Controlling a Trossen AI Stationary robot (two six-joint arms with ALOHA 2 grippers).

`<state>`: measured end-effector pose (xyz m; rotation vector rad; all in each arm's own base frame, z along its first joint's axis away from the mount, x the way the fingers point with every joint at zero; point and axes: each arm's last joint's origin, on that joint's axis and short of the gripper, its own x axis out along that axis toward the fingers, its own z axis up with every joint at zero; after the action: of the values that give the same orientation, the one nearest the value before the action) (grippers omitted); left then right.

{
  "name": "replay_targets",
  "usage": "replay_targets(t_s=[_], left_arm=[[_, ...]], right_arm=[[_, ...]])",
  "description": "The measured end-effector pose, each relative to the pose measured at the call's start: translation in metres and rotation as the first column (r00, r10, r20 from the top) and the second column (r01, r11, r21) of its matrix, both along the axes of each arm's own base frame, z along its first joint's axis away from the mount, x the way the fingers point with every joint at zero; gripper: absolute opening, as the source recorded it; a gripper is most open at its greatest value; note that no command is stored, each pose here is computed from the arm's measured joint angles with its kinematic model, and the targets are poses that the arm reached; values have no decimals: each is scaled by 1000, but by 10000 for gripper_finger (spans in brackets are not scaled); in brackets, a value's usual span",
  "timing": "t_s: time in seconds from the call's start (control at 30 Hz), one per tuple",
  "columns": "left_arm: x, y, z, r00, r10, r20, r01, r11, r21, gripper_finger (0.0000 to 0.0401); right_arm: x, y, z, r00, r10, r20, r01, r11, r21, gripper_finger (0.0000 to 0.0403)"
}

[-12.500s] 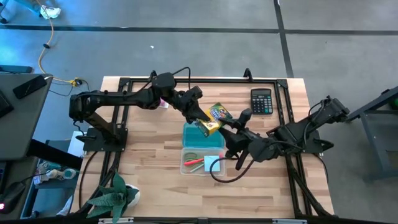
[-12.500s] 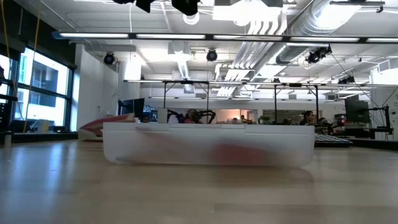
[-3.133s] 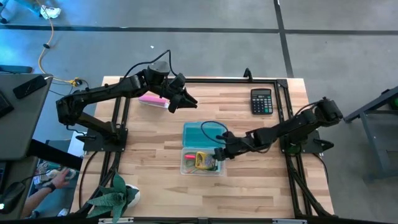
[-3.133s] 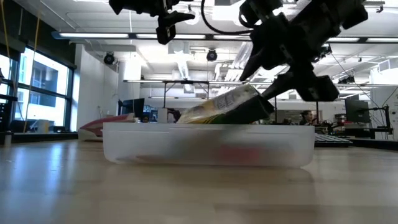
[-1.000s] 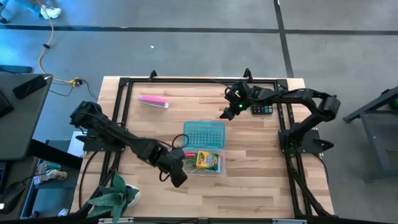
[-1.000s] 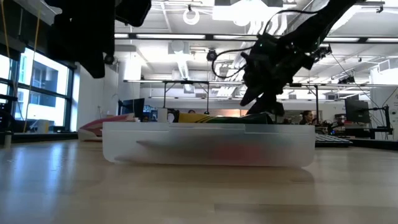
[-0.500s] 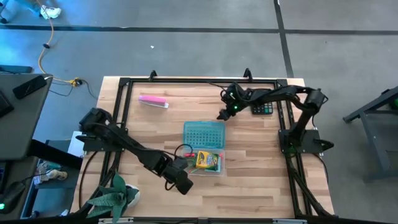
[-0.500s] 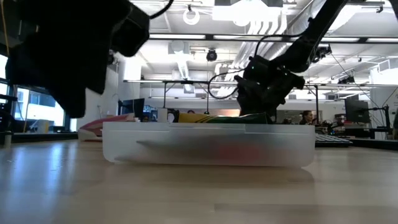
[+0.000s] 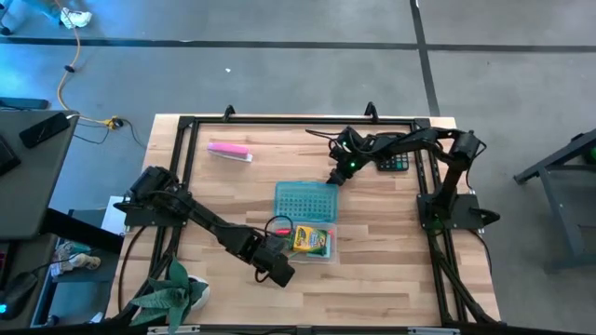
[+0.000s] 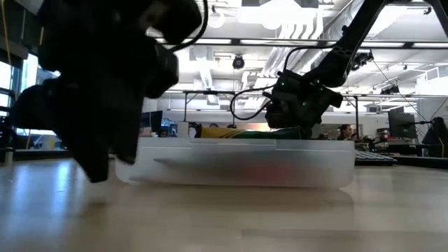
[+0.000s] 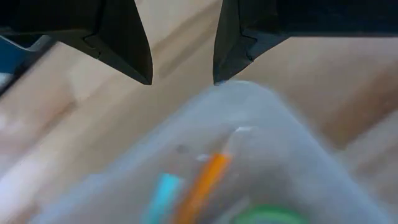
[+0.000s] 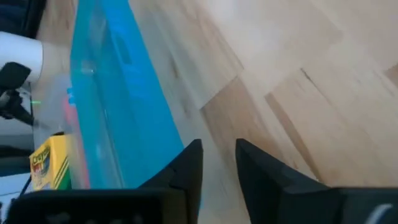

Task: Pack school essentials
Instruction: Close the supply box

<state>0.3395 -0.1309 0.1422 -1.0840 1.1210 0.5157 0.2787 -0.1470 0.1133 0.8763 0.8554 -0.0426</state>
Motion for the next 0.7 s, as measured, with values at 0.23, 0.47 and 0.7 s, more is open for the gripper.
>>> replay_targets(t_s=[0.23,0.47,0.7], left_arm=[[11,8,-11,1000,20,22,-20,999,-31,156],[13,10,-11,999,22,27,-21,999,-41,156],[13,10,-11,999,30,27,-29,999,-46,156]], right_arm=[[0,0,2,999,35,41,-37,998,50,43],[-2,-3,6,996,47,79,-53,996,75,4],[-7,-7,14,992,54,113,-65,994,90,1]])
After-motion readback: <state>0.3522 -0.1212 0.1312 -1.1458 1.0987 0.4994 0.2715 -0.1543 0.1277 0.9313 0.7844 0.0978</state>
